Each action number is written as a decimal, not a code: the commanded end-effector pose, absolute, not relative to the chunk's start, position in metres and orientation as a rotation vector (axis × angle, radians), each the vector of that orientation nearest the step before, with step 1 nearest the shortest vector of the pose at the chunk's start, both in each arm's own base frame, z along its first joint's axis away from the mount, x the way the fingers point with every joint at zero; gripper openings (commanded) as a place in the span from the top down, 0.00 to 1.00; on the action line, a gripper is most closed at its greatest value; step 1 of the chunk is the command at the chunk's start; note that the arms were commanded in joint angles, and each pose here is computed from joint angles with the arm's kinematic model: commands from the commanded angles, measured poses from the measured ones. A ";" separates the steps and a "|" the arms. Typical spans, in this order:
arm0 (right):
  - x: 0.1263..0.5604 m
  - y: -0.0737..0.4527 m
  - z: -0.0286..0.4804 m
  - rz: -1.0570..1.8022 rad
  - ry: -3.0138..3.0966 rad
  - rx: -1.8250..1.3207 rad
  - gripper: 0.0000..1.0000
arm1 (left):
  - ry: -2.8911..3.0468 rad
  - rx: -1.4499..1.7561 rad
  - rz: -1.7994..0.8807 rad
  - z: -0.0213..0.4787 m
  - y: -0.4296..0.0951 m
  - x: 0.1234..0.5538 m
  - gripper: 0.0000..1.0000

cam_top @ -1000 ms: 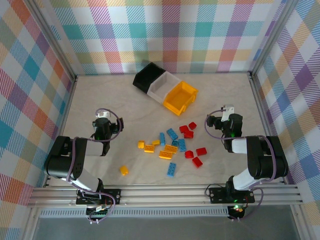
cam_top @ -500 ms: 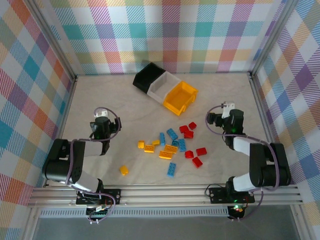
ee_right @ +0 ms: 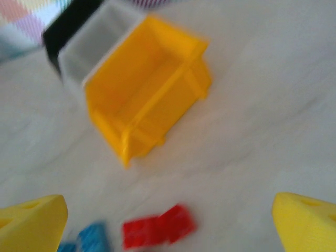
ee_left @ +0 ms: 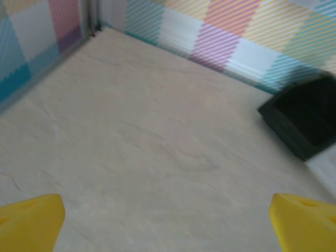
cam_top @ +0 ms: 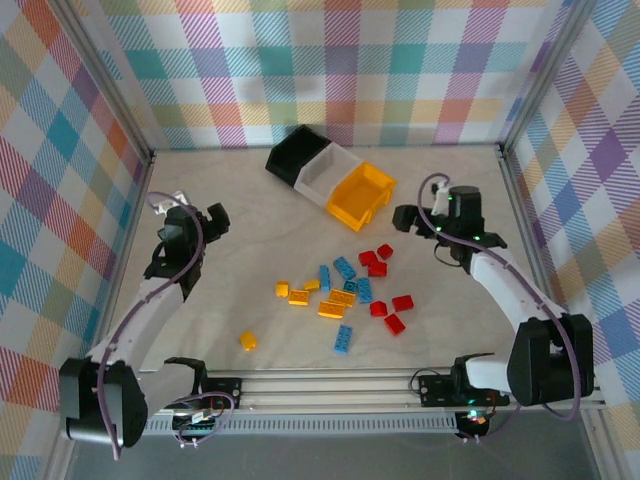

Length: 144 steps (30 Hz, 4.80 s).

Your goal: Sort the legos into containers by color

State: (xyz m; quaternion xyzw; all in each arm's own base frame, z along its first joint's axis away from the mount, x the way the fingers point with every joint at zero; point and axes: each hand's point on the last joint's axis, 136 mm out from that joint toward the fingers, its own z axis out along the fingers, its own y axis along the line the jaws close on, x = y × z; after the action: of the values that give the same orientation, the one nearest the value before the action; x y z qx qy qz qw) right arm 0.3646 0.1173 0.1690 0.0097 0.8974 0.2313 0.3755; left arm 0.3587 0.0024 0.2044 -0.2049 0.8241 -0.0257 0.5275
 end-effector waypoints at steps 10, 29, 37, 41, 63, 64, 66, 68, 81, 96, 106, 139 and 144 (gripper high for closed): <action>0.275 0.177 0.076 0.432 2.797 0.003 0.03 | 2.315 -0.162 -0.442 0.163 -0.124 0.289 0.00; 0.303 0.182 0.049 0.207 2.760 0.138 0.20 | 2.400 -0.089 -0.427 0.141 -0.136 0.287 0.00; 0.303 0.180 0.045 0.179 2.765 0.141 0.19 | 2.422 -0.063 -0.416 0.142 -0.141 0.293 0.00; 0.303 0.177 0.048 0.158 2.759 0.129 0.18 | 2.424 -0.062 -0.414 0.141 -0.141 0.294 0.00; 0.313 0.186 0.050 0.166 2.766 0.120 0.32 | 2.433 -0.064 -0.419 0.137 -0.140 0.290 0.00; 0.313 0.187 0.050 0.168 2.767 0.121 0.33 | 2.435 -0.062 -0.415 0.136 -0.140 0.290 0.00; 0.314 0.188 0.049 0.169 2.768 0.119 0.35 | 2.438 -0.058 -0.408 0.135 -0.139 0.290 0.00; 0.314 0.190 0.048 0.160 2.774 0.114 0.36 | 2.441 -0.052 -0.402 0.135 -0.138 0.288 0.00; 0.315 0.182 0.038 0.083 2.780 0.113 0.48 | 2.446 -0.044 -0.394 0.133 -0.136 0.284 0.00; 0.314 0.177 0.060 0.090 2.733 0.108 0.55 | 2.462 -0.048 -0.397 0.126 -0.137 0.284 0.00; 0.328 0.179 0.119 0.146 2.610 0.066 0.55 | 2.458 -0.058 -0.422 0.126 -0.140 0.285 0.00; 0.511 0.209 0.094 0.303 2.632 0.136 0.55 | 2.471 -0.094 -0.402 0.128 -0.131 0.296 0.00; 0.491 0.173 0.079 0.245 2.692 0.193 0.55 | 2.460 -0.101 -0.422 0.130 -0.134 0.302 0.00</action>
State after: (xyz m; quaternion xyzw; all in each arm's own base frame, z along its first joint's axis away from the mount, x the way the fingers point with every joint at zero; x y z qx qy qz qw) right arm 0.5117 0.2009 0.0837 0.0546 0.9614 0.1141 0.2445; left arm 0.3023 -0.1388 0.1337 -0.0336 0.9326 -0.1638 0.3199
